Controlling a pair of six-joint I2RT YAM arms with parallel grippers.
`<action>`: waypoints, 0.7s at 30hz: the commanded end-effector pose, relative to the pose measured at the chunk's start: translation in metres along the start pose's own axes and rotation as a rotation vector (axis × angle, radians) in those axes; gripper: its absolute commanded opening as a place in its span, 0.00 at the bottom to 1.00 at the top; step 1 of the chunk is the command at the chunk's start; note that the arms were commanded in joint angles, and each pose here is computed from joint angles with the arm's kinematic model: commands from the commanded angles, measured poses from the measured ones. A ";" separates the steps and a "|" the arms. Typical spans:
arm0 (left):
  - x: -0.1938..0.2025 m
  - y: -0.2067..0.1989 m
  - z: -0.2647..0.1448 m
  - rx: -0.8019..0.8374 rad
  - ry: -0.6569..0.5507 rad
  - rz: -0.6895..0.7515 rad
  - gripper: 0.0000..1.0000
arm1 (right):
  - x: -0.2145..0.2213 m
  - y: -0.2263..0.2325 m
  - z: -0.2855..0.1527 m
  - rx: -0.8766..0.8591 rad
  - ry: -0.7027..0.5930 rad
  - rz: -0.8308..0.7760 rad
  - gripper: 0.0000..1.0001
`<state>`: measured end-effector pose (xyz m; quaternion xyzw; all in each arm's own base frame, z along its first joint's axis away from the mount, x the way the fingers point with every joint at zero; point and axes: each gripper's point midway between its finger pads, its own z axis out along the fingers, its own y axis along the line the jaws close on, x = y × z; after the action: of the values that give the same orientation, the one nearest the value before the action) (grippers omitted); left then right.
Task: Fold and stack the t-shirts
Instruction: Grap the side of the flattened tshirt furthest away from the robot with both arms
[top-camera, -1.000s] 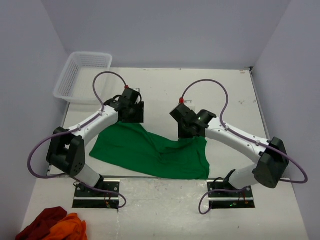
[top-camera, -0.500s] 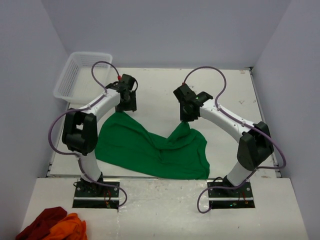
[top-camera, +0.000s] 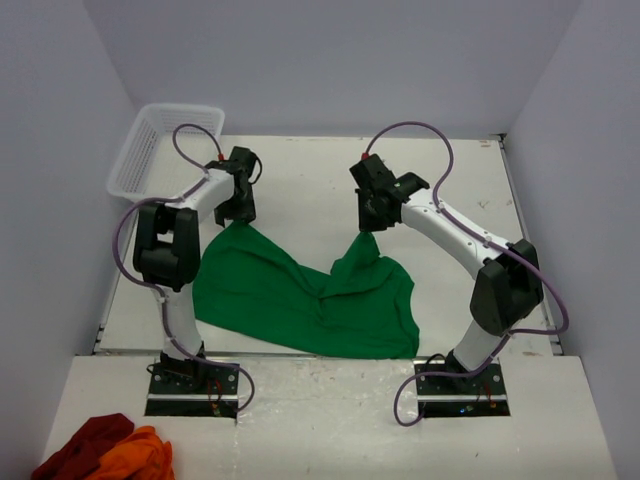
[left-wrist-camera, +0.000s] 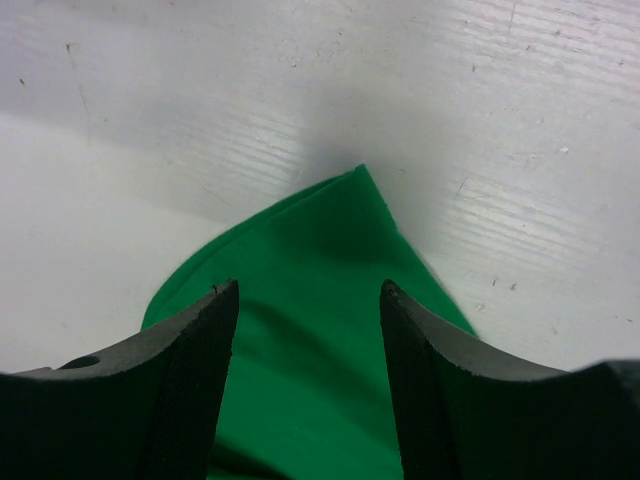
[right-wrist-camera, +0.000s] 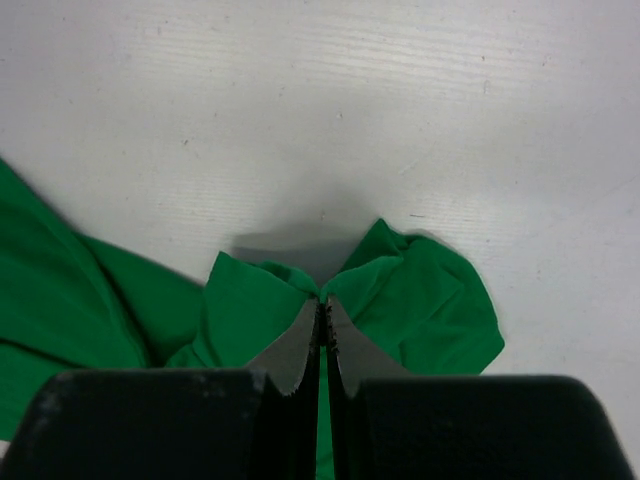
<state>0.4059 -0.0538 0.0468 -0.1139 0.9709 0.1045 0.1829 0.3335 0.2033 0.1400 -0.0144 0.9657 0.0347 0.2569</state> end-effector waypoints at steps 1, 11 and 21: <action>-0.010 0.004 0.002 -0.026 -0.008 0.008 0.60 | -0.016 0.008 -0.008 -0.045 -0.047 -0.005 0.00; -0.022 0.004 0.017 -0.012 0.017 -0.016 0.60 | -0.012 0.009 -0.008 -0.060 -0.039 -0.004 0.00; -0.014 -0.005 0.033 0.022 0.064 -0.008 0.59 | -0.016 0.012 -0.013 -0.072 -0.050 -0.004 0.00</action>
<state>0.4264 -0.0470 0.0215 -0.1231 0.9748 0.1018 0.1560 0.3329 0.2089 0.1404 -0.0209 0.9657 0.0489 0.2543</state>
